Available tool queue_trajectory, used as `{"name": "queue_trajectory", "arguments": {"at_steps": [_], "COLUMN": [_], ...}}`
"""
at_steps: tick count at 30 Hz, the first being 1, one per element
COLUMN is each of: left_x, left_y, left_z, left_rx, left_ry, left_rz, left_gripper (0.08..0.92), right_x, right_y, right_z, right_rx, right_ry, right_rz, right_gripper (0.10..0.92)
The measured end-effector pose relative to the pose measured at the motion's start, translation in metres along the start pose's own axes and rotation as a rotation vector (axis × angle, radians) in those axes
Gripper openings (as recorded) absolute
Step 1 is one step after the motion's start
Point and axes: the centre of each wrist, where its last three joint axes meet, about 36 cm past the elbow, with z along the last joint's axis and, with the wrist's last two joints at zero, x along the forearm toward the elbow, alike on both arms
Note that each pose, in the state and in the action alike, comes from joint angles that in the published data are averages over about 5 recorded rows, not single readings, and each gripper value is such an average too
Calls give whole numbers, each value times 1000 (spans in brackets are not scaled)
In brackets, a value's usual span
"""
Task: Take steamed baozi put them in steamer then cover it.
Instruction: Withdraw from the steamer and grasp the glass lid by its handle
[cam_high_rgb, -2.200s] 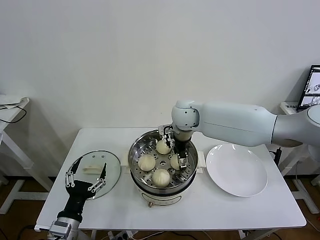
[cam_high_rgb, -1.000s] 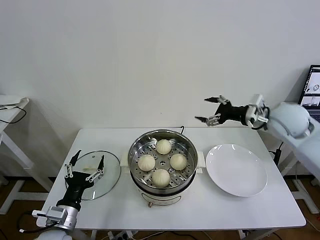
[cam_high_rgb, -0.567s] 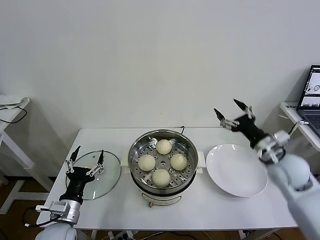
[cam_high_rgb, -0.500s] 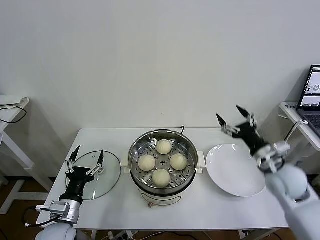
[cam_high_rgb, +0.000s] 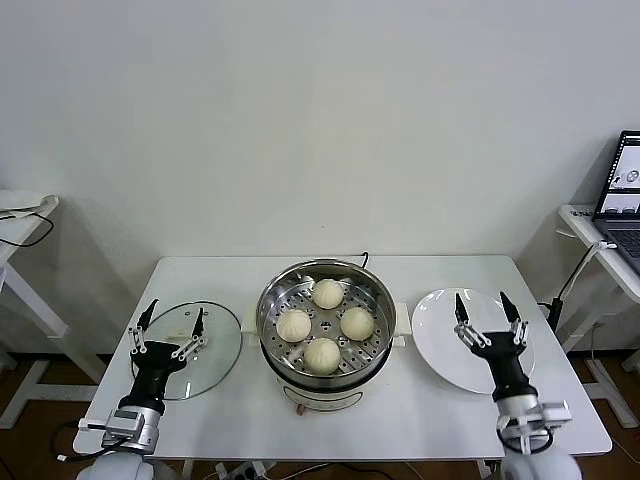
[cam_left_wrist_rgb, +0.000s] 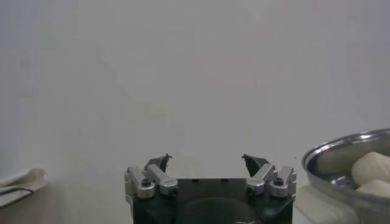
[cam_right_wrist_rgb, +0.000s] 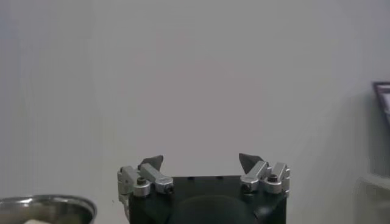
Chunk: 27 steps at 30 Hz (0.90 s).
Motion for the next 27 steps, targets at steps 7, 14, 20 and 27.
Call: {"name": "queue_trajectory", "arguments": {"at_steps": [7,14,20,27], "left_x": [11,17,16,7], "left_y": [3,12,22,27], "left_z": [25,55,81,108], "left_rx": [-290,-631,-858,-1014], "left_ry": [-1,-14,2,22], "left_rz": [10,61,119,180], "left_gripper": [823,823,823,823], "right_x": [14,20,23,23], "right_y": [9,15,18,19], "right_z": [13,23,31,34], "right_rx": [-15,-24,-26,-21], "right_ry": [-11,-13,-10,-9], "right_rz": [52,72,88,97], "right_gripper": [823,823,823,823]}}
